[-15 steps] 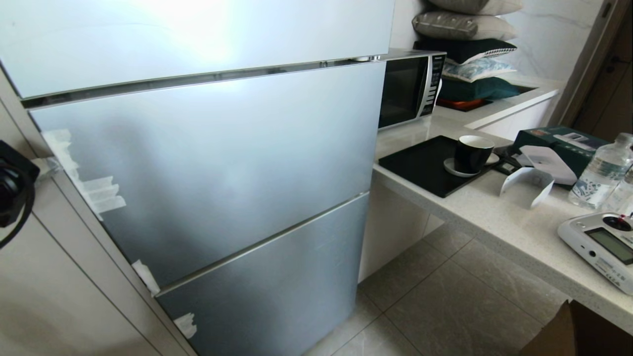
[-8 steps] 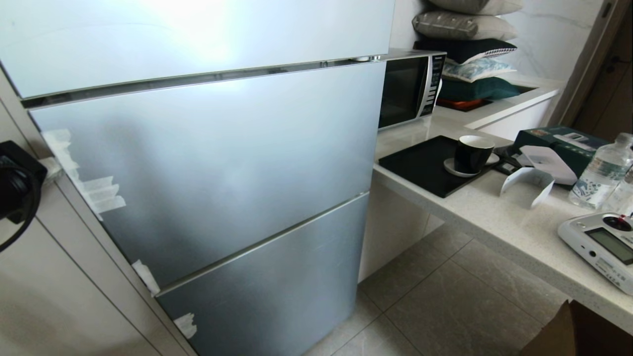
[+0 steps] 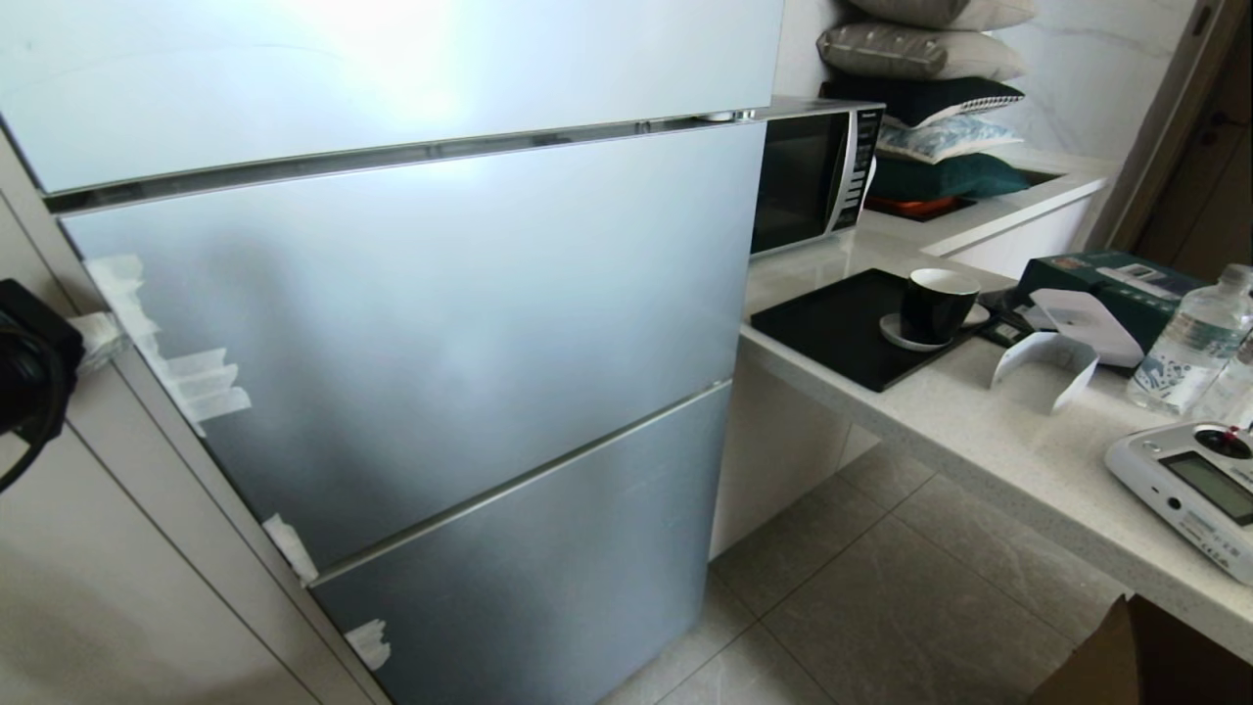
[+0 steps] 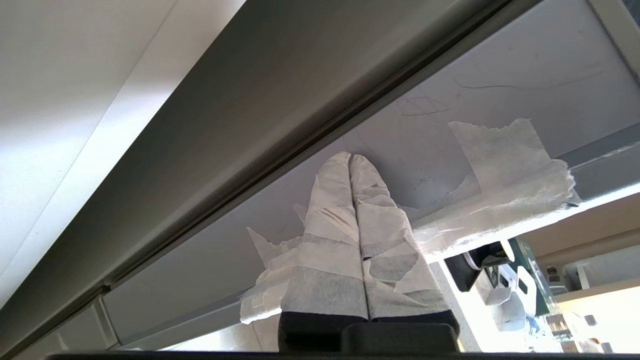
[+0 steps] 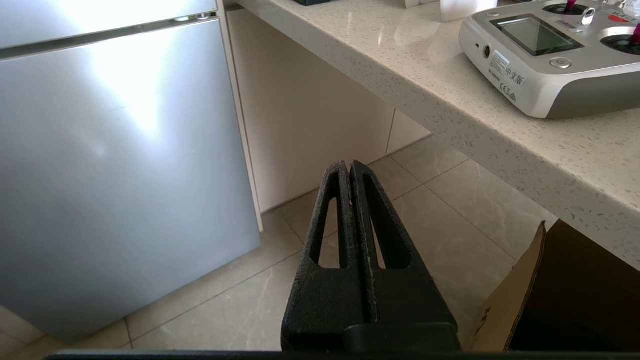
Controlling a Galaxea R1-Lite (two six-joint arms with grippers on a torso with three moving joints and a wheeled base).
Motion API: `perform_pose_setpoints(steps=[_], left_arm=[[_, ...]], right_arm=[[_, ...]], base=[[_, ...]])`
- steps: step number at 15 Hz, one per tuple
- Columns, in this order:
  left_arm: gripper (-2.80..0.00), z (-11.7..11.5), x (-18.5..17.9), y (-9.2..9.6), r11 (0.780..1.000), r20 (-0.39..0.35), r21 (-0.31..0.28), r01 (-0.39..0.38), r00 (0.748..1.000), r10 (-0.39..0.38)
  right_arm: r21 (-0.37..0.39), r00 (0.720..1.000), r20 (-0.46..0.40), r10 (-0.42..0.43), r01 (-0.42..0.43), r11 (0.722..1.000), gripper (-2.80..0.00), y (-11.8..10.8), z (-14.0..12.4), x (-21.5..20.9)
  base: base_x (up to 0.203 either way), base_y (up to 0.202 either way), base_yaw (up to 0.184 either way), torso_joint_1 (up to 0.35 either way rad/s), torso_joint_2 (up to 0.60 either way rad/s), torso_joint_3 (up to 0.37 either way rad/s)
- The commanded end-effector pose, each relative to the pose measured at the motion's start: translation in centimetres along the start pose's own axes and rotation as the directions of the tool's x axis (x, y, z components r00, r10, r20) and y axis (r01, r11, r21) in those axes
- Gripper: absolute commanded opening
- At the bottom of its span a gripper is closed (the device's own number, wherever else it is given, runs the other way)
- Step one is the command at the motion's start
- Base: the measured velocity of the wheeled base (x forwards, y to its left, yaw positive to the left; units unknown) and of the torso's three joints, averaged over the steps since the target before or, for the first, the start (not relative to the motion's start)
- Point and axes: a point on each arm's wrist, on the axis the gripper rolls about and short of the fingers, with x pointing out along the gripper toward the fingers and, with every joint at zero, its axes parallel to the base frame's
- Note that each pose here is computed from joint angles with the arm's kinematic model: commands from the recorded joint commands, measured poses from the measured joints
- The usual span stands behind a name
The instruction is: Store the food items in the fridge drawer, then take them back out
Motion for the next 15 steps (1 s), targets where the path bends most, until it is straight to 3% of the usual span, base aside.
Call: perform_pose_setpoints(steps=[1,7,15], left_arm=[[-2.8,-0.1,0.0,-0.2,1.0,-0.007,-0.001,0.016,1.0,-0.016],[-2.8,-1.2,0.0,-0.3,1.0,-0.048,-0.012,0.028,0.998,-0.028],[-2.8,-2.0,-2.6,-1.2,0.999,-0.026,0.005,0.048,0.998,-0.048]], right_arm=[[0.0,1.0,0.0,0.0,0.0,1.0,-2.8,0.0,0.0,0.0],[0.0,1.0,0.0,0.0,0.0,1.0,-2.8,0.0,0.0,0.0],[0.0,1.0,0.0,0.0,0.0,1.0,-2.8,0.0,0.0,0.0]], base=[[0.0,0.0,0.0,0.0,0.0,0.0],[0.0,0.0,0.0,0.0,0.0,0.0],[0.0,0.0,0.0,0.0,0.0,0.0]])
